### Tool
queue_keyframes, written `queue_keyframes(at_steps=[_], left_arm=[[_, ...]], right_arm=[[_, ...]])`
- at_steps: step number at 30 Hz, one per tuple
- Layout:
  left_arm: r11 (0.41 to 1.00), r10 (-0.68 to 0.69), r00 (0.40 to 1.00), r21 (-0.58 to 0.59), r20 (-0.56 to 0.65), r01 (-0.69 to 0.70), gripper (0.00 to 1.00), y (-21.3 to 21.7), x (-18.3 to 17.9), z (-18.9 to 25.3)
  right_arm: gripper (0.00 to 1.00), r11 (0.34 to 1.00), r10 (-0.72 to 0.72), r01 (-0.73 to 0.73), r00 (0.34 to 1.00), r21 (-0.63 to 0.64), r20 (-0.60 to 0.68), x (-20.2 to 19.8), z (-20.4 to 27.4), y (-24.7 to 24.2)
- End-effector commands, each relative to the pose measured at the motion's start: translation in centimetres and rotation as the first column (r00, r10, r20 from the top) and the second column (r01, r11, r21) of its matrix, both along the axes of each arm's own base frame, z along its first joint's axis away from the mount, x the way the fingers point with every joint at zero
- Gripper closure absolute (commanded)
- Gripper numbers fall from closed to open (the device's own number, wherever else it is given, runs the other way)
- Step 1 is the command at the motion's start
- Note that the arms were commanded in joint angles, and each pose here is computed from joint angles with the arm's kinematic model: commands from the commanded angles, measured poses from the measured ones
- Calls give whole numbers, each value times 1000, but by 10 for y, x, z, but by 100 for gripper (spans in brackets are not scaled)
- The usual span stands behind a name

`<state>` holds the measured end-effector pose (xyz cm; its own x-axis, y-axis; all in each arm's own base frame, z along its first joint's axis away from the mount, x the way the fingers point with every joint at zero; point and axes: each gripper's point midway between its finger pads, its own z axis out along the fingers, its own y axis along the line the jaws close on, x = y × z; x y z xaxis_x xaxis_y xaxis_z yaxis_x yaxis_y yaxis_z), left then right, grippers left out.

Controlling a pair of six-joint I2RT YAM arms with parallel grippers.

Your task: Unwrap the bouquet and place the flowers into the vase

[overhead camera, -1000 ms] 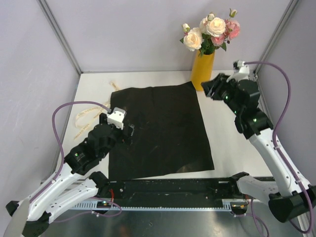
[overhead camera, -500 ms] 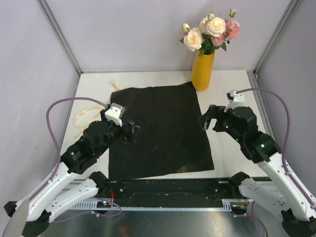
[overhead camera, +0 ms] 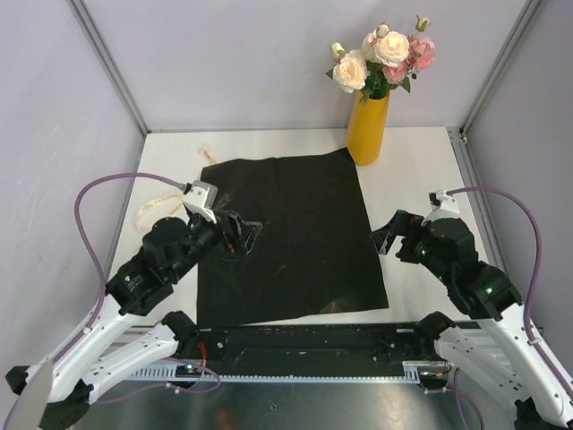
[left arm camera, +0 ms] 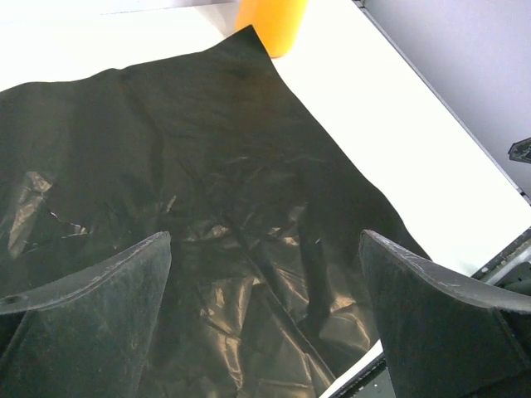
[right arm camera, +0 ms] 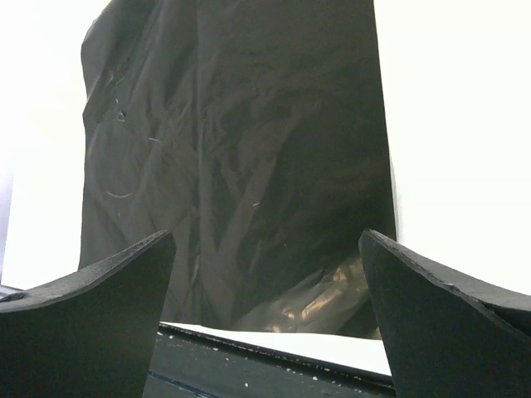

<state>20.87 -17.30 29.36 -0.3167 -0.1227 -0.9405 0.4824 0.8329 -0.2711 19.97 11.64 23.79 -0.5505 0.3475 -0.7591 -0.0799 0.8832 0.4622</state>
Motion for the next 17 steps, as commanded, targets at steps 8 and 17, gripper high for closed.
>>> queue_keyframes(at_steps=[8,17], left_arm=[[998,6,1000,-68,1,-6,0,-7,4,6],[998,4,1000,-69,17,-3,0,-8,6,13]], right_arm=[[1,999,-17,11,992,52,127,3,31,-3],[2,997,-27,17,989,71,142,6,39,-2]])
